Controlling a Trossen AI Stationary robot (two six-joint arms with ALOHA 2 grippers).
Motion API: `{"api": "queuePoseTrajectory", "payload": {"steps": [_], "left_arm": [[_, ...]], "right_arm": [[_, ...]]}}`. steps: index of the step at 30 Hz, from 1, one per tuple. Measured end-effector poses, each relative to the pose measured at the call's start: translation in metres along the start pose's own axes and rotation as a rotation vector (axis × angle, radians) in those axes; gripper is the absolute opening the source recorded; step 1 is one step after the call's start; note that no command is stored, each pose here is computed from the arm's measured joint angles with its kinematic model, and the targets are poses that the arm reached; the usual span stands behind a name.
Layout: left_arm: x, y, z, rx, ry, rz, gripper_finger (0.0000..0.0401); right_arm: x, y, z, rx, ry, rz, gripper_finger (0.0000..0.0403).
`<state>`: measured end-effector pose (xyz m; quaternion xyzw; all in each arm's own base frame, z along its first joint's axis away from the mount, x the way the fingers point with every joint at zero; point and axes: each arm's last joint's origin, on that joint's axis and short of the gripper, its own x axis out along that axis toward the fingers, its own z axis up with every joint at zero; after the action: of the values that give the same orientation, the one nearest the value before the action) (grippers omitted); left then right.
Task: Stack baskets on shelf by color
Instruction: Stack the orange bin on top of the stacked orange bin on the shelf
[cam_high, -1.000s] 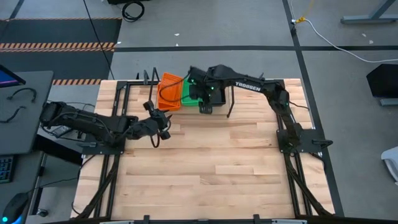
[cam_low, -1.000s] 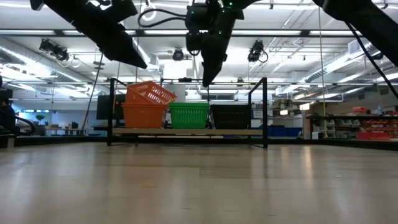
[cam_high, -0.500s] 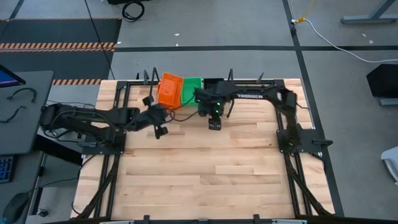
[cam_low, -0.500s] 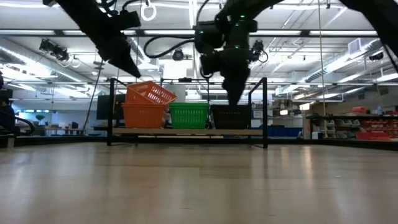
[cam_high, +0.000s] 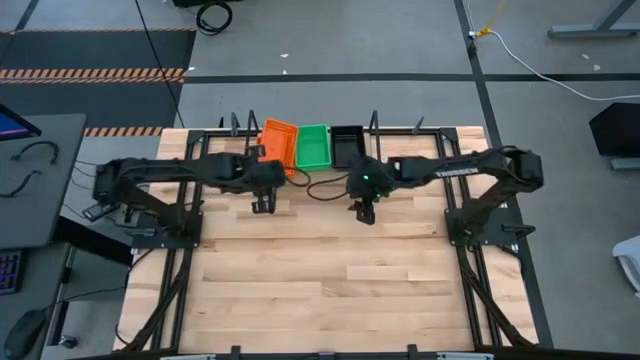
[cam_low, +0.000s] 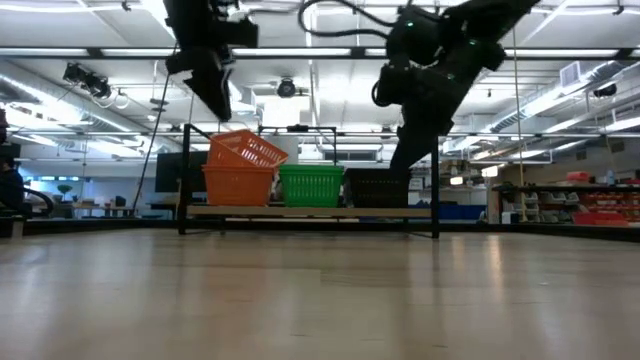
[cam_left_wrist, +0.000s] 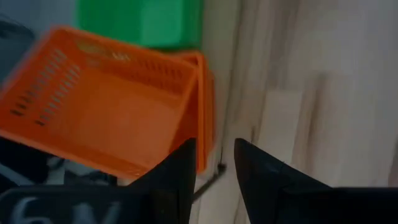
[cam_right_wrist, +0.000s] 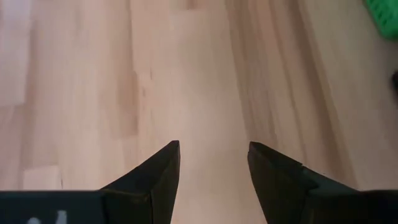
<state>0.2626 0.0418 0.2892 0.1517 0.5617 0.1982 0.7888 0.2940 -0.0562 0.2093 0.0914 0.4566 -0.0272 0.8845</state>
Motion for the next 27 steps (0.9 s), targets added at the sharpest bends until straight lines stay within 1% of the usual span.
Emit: {"api": "queuePoseTrajectory", "payload": {"steps": [3, 5, 7, 11, 14, 16, 21, 23, 27], "left_arm": [[0.014, -0.001, 0.003, 0.057, 0.16, -0.021, 0.0117], [0.023, -0.004, 0.005, 0.087, 0.231, -0.009, 0.0117], [0.029, -0.007, 0.006, 0.138, 0.268, 0.018, 0.0117], [0.036, -0.01, 0.009, 0.232, 0.29, 0.076, 0.0117], [0.037, -0.009, 0.011, 0.261, 0.286, 0.13, 0.0117], [0.038, -0.008, 0.013, 0.261, 0.269, 0.145, 0.0117], [0.039, -0.008, 0.016, 0.28, 0.241, 0.147, 0.0117], [0.043, -0.006, 0.017, 0.287, 0.249, 0.143, 0.0117], [0.048, 0.0, 0.015, 0.265, 0.269, 0.106, 0.0117]], "right_arm": [[0.003, 0.006, -0.011, -0.019, -0.081, 0.018, 0.0194], [0.008, 0.011, -0.019, -0.027, -0.109, 0.032, 0.0194], [0.014, 0.015, -0.026, -0.033, -0.127, 0.044, 0.0194], [0.02, 0.02, -0.035, -0.052, -0.133, 0.06, 0.0194], [0.021, 0.023, -0.037, -0.049, -0.132, 0.064, 0.0194], [0.021, 0.025, -0.037, -0.052, -0.132, 0.064, 0.0194], [0.021, 0.026, -0.035, -0.058, -0.155, 0.069, 0.0194], [0.021, 0.026, -0.034, -0.059, -0.167, 0.07, 0.0194], [0.021, 0.029, -0.034, -0.064, -0.168, 0.077, 0.0194]]}}
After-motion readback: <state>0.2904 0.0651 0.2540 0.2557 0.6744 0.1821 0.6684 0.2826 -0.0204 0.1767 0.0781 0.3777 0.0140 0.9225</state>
